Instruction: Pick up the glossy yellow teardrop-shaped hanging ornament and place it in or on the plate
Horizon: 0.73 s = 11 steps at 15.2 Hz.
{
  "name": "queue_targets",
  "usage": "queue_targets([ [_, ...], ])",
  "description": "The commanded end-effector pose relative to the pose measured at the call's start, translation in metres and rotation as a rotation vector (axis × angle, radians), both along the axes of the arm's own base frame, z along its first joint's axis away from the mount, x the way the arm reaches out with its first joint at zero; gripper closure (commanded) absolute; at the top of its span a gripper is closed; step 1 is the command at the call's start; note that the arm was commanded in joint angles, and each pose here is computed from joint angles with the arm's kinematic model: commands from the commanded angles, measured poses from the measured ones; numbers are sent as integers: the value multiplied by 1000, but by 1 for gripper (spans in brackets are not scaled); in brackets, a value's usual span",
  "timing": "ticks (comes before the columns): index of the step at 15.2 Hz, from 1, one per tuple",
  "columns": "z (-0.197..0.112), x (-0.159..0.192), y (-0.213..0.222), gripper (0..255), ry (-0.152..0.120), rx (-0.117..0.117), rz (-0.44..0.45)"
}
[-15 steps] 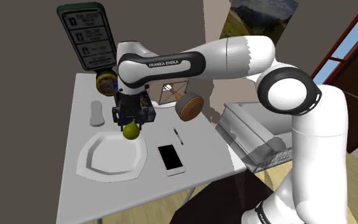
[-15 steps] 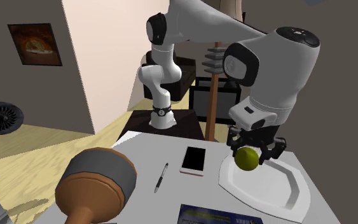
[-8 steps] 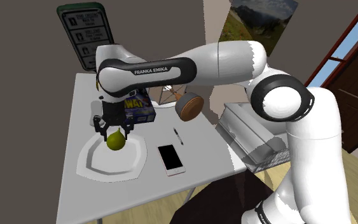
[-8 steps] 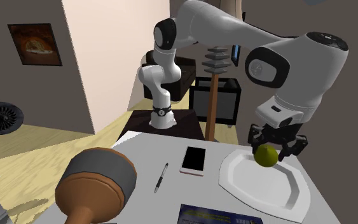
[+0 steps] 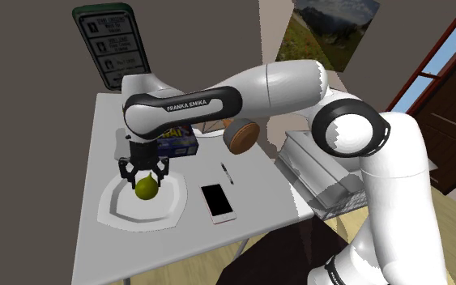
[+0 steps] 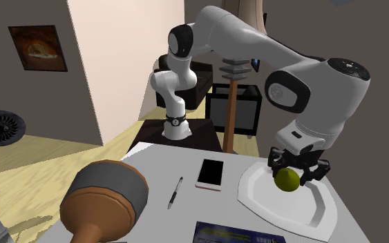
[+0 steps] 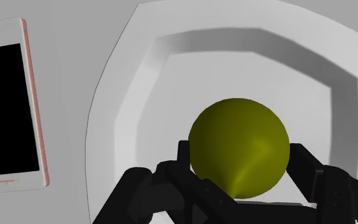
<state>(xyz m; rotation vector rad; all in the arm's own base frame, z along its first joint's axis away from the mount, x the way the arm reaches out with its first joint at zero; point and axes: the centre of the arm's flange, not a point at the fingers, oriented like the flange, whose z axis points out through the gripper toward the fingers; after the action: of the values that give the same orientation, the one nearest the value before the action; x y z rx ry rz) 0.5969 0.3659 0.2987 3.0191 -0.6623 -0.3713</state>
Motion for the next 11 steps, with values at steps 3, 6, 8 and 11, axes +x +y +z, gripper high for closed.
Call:
queue_targets([
  [3,-16,0,-1,255,0,0,0],
  [6,-16,0,-1,255,0,0,0],
  [8,-16,0,-1,255,0,0,0],
  [11,-16,0,-1,0,0,0,0],
])
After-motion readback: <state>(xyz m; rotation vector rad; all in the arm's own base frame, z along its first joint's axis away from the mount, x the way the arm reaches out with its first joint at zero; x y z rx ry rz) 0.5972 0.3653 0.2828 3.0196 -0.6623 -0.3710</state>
